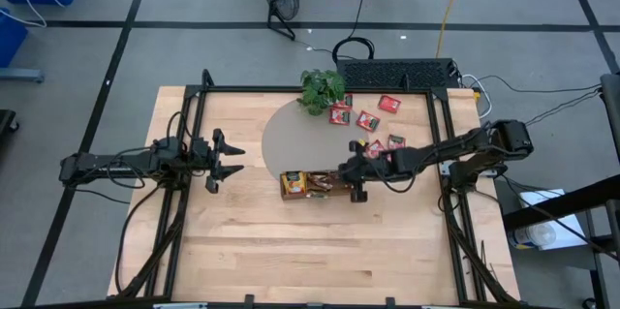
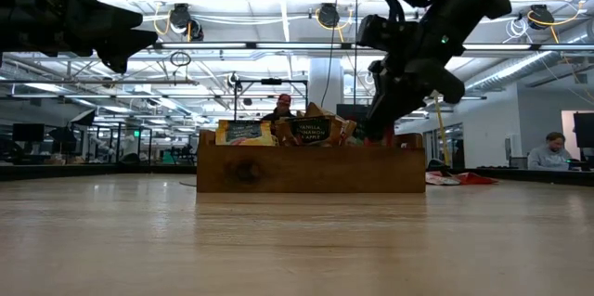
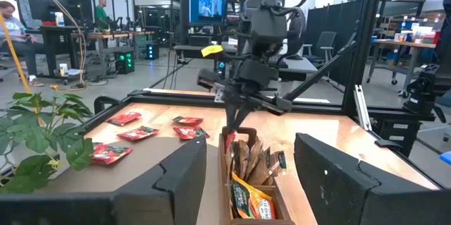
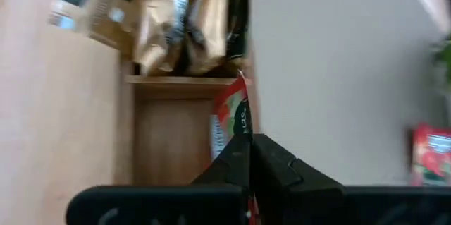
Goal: Pick & Place Tea
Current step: Put the red tea bag into the right slot of the wooden organizer
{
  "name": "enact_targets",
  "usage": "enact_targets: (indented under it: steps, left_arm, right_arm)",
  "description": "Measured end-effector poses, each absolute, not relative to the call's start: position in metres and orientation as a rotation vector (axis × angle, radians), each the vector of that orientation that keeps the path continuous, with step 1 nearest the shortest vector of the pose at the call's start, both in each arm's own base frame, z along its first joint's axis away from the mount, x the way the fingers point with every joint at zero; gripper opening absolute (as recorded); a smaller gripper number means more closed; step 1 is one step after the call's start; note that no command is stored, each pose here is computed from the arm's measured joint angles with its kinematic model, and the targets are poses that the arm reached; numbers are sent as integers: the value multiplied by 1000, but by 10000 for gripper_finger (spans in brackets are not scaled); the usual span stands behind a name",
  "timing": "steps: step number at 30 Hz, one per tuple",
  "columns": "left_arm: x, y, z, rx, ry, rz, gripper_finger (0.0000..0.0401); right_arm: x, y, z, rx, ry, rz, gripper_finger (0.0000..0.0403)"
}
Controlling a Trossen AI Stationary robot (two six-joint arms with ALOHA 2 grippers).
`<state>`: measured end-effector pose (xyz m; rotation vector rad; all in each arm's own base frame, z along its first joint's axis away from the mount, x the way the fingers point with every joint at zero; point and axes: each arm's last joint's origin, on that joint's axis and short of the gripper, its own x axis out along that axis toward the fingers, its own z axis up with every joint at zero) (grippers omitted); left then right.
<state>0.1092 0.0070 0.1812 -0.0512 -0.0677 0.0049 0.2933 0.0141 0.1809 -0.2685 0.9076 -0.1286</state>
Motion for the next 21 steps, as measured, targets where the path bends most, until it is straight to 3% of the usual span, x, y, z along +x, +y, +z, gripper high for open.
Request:
enact_targets:
  steps: [11, 21]
  left_arm:
    - [109, 7, 181, -51, -67, 5, 214]
    - [109, 7, 181, -51, -67, 5, 214]
  right_arm:
    - [295, 14, 183, -318, 886, -178, 13]
    - [299, 14, 187, -306, 825, -188, 123]
